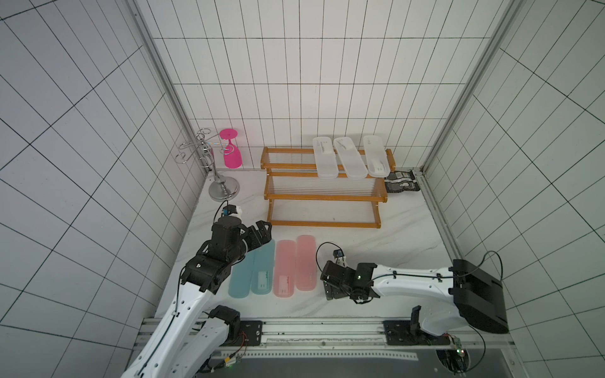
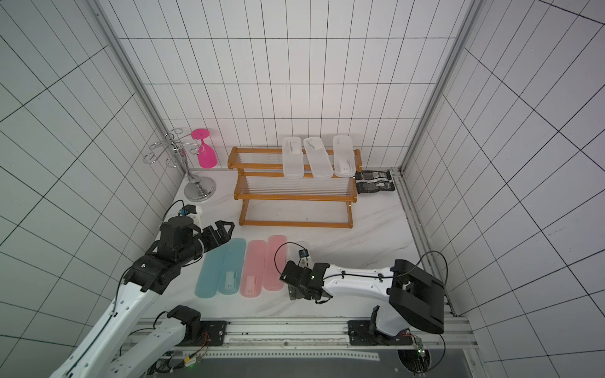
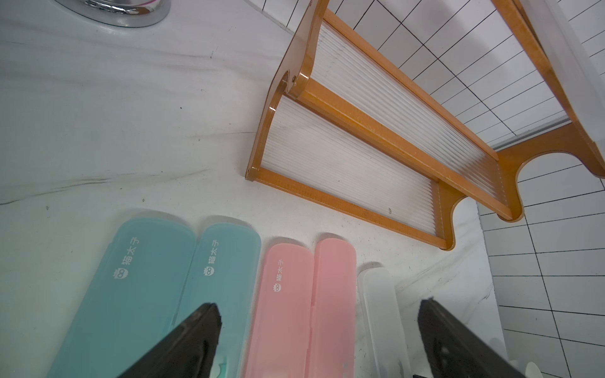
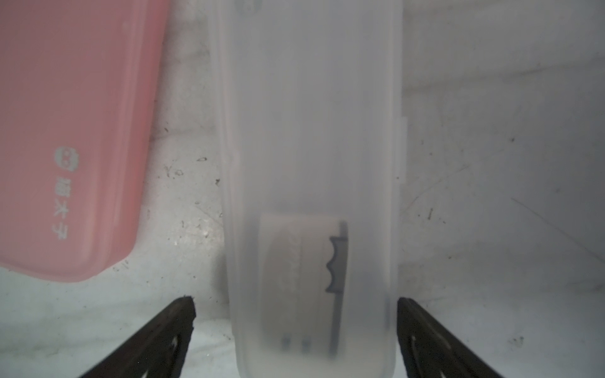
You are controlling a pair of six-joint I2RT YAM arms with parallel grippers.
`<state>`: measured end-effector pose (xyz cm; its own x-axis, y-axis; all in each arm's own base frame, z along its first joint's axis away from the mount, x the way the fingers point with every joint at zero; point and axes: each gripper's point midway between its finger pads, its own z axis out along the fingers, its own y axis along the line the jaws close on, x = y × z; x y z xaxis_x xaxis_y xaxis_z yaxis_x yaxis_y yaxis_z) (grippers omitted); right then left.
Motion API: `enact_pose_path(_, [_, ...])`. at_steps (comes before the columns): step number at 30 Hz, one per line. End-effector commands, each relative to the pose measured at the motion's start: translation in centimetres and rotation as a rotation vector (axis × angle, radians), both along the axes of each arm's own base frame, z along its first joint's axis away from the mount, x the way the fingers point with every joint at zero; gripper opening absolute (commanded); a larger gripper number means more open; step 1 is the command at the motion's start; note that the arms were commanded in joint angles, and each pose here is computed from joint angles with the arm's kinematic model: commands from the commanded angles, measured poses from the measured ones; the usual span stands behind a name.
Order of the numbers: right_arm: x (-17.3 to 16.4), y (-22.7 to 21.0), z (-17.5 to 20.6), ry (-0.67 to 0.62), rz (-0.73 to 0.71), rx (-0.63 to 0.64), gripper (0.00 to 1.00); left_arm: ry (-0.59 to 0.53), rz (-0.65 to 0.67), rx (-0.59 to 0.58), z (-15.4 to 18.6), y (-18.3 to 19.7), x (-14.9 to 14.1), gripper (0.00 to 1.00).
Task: Place the pencil cases on the shelf according to color
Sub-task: Pick up the pencil case from the center of the board.
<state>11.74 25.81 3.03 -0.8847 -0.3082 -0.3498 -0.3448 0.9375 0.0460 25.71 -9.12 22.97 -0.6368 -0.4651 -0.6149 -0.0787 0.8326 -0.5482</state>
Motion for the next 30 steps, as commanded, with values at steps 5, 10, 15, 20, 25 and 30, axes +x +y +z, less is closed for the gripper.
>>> enact_pose_path(5, [0.4, 0.1, -1.5, -0.002, -0.027, -0.014, 0.99, -0.029, 0.013, 0.024, -0.3, 0.5, 0.0, 0.98])
enact_pose_path(10, [0.3, 0.4, -2.6, 0.016, -0.017, -0.037, 0.98, -0.021, 0.022, 0.053, -0.9, 0.9, -0.1, 0.98])
enact_pose_path(15, [0.2, -0.5, -2.7, 0.004, -0.054, -0.064, 0.92, -0.029, 0.027, 0.042, -1.1, 0.9, -0.1, 0.98])
enact_pose_path(20, [0.2, -1.6, -2.0, -0.014, -0.089, -0.086, 0.94, -0.033, 0.037, 0.061, -0.4, 1.4, -0.3, 0.98])
enact_pose_path(25, [-0.4, -1.9, -1.9, -0.005, -0.083, -0.109, 0.96, -0.020, 0.024, 0.057, -0.4, 1.1, -0.2, 0.98])
enact_pose_path(30, [-0.7, -2.4, -2.2, -0.006, -0.090, -0.116, 0.96, -0.014, 0.025, 0.056, -0.7, 1.0, -0.2, 0.98])
